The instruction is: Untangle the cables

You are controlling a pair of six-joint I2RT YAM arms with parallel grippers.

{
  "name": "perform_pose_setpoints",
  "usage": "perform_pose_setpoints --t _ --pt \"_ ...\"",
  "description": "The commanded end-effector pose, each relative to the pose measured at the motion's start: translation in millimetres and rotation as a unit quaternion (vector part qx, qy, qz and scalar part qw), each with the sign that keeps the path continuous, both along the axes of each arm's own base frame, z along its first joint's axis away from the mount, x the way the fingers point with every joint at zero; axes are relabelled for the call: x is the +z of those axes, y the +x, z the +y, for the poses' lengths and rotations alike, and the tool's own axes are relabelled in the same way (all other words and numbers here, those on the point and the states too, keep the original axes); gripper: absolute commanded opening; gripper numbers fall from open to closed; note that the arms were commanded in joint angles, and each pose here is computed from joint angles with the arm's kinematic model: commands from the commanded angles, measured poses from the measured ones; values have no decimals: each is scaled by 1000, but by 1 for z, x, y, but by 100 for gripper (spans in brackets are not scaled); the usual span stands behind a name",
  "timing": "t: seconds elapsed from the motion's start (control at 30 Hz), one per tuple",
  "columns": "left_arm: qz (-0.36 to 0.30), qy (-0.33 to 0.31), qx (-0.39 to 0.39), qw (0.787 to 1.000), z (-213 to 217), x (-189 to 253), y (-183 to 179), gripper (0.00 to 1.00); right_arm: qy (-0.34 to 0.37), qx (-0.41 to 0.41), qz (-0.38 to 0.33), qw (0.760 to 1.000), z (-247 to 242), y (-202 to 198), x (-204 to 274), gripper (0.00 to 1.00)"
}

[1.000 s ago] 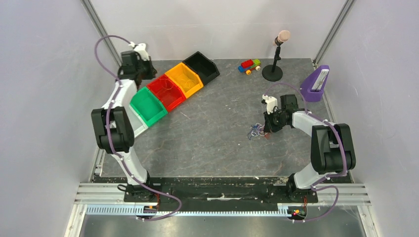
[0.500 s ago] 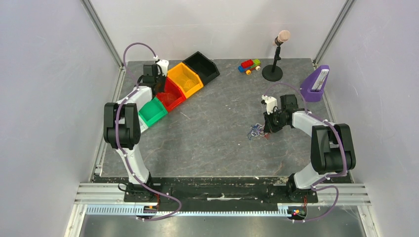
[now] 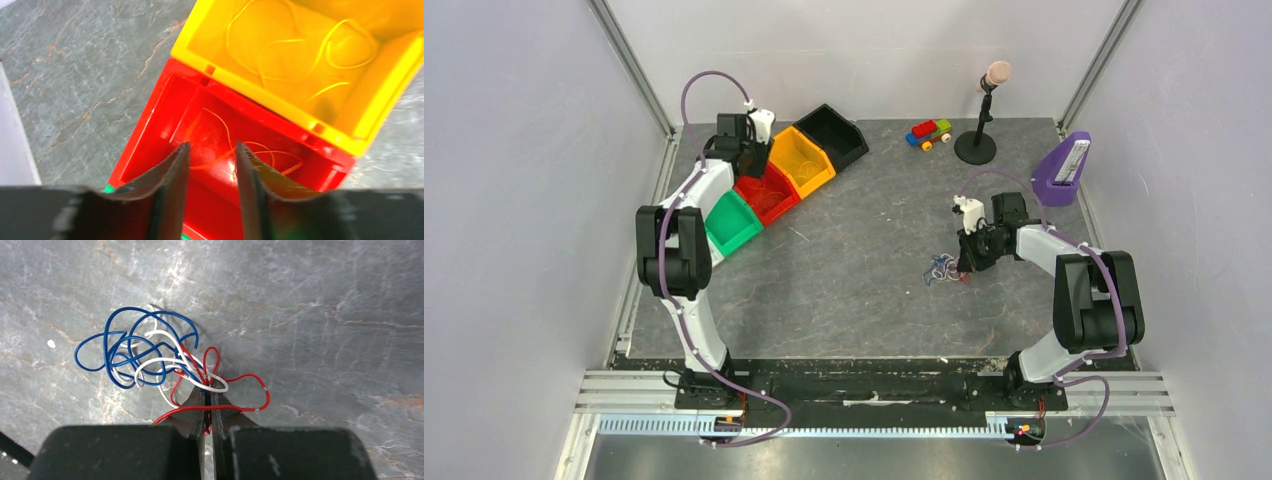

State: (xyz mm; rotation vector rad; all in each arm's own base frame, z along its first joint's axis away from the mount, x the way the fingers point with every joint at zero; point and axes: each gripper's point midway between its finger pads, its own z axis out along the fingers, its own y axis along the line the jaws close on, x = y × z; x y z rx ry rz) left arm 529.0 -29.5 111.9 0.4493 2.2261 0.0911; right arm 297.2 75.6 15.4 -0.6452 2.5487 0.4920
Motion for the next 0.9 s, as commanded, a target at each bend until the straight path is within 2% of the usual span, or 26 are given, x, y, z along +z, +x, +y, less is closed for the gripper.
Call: perform_pose_setpoints --t 0.0,0.03,0.07,0.13,0.23,0.3,0.33,0.4,0.5,0.67,0.8,0.87 --pt "22 -27 -23 999 -14 34 -13 53 29 24 33 999 10 -23 4 0" --pt "27 -28 -20 999 -12 38 -18 56 40 29 30 998 13 -23 7 0" --pt "25 -34 -20 999 -10 47 -24 65 48 34 29 998 16 -23 8 0" --pt "20 -56 -16 998 -7 63 -37 73 72 44 24 996 24 -22 13 0" --pt "7 -140 -80 987 -29 96 -68 76 110 62 9 992 43 -18 24 0" --pt "18 -201 -158 966 -62 109 -100 77 133 80 -4 988 61 -16 31 0" --pt "34 -246 -198 948 -84 113 -121 77 141 93 -14 986 72 -14 36 0" --pt "83 -301 -237 920 -122 104 -155 77 162 118 -29 979 94 -14 45 0" --pt "144 -320 -285 892 -171 74 -204 77 189 148 -47 970 123 -17 59 0" --pt "185 -380 -303 854 -224 42 -246 73 216 184 -56 957 150 -28 75 0" --pt "178 -369 -365 836 -251 33 -269 74 237 203 -55 948 160 -38 84 0" --pt "163 -349 -394 834 -257 29 -274 74 243 209 -51 946 162 -42 86 0"
